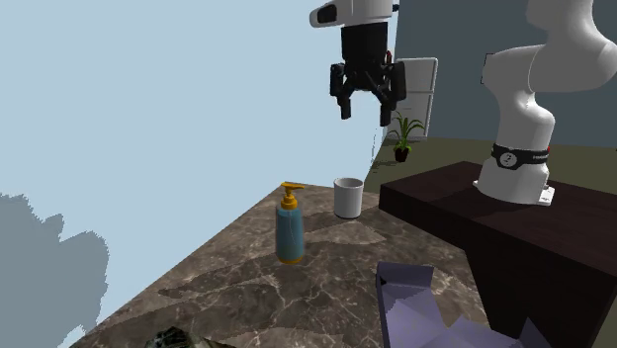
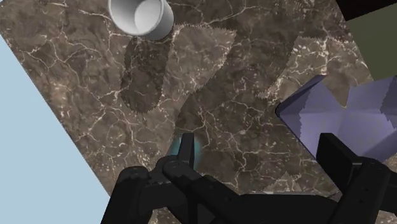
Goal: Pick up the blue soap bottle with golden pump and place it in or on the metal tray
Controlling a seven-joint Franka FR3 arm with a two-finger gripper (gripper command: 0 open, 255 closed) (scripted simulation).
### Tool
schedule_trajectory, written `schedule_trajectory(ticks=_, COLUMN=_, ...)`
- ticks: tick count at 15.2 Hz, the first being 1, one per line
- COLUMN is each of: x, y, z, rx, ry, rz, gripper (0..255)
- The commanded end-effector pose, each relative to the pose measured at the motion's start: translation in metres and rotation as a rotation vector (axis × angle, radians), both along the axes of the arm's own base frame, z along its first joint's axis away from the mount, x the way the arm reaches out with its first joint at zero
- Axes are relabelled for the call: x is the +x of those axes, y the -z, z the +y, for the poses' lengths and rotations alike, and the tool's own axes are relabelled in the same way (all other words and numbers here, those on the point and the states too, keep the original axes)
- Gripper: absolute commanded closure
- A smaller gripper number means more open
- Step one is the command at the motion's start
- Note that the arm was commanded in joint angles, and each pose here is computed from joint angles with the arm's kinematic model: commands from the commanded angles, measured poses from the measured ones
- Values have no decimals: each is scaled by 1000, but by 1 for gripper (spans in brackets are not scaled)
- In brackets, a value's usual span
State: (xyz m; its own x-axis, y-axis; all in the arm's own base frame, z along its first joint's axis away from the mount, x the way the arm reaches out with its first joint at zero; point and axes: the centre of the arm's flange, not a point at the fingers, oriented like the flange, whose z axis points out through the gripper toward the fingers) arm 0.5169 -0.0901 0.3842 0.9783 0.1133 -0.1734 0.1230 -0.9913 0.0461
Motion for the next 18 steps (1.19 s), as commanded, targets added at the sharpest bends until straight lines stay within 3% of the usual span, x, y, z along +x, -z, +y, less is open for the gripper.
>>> schedule_trajectory(ticks=1, x=19, y=19, z=-8, rx=-2, ry=-10, rz=6, gripper=0)
schedule_trajectory(ticks=16, x=152, y=159, z=-68, rx=-20, ry=-76, rz=54, gripper=0)
schedule_trajectory(ticks=18, x=154, y=168, z=-70, rx=-20, ry=-78, rz=55, gripper=0)
